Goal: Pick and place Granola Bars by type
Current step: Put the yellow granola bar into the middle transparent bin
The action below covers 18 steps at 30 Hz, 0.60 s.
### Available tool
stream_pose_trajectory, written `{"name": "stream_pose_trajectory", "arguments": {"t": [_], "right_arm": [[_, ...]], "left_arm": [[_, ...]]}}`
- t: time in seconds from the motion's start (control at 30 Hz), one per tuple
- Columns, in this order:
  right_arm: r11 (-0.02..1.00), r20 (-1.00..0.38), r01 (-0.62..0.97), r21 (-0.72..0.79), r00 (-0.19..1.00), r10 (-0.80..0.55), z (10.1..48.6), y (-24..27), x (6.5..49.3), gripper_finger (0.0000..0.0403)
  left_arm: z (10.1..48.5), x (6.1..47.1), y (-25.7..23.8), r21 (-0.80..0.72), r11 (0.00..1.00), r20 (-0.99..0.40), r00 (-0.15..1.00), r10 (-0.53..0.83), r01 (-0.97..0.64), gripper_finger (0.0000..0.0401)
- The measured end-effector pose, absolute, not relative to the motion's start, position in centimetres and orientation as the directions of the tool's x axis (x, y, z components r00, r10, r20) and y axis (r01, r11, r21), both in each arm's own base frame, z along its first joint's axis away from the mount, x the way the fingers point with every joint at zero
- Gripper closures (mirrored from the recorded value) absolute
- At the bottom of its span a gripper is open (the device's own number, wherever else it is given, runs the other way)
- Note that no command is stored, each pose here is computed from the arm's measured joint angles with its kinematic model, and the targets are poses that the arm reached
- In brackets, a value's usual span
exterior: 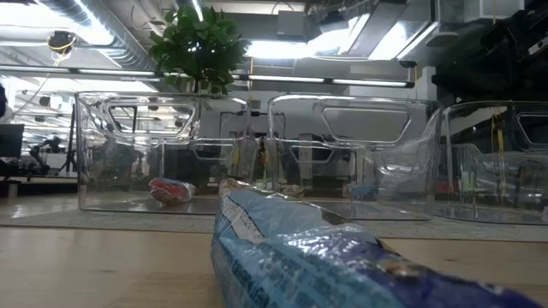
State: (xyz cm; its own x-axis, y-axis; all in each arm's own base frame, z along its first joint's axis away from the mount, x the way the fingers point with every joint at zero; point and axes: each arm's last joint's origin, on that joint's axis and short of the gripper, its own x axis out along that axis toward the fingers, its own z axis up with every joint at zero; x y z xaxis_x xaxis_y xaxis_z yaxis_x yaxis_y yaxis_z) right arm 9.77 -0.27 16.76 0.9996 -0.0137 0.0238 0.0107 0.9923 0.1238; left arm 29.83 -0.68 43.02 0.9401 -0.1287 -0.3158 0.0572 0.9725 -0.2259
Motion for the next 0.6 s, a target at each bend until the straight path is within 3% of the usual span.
{"name": "stream_pose_trajectory", "arguments": {"t": [0.3, 0.6], "right_arm": [[0.992, 0.024, 0.010, 0.123, 1.000, -0.013, 16.8, -0.3, 9.8, 0.0318], [0.992, 0.024, 0.010, 0.123, 1.000, -0.013, 16.8, -0.3, 9.8, 0.0318]], "left_arm": [[43.9, 32.8, 1.3, -0.218, 0.971, -0.307, 0.938, -0.159, 0.093, 0.0368], [40.9, 35.2, 2.6, -0.246, 0.968, -0.424, 0.892, -0.154, 0.050, 0.0368]]}}
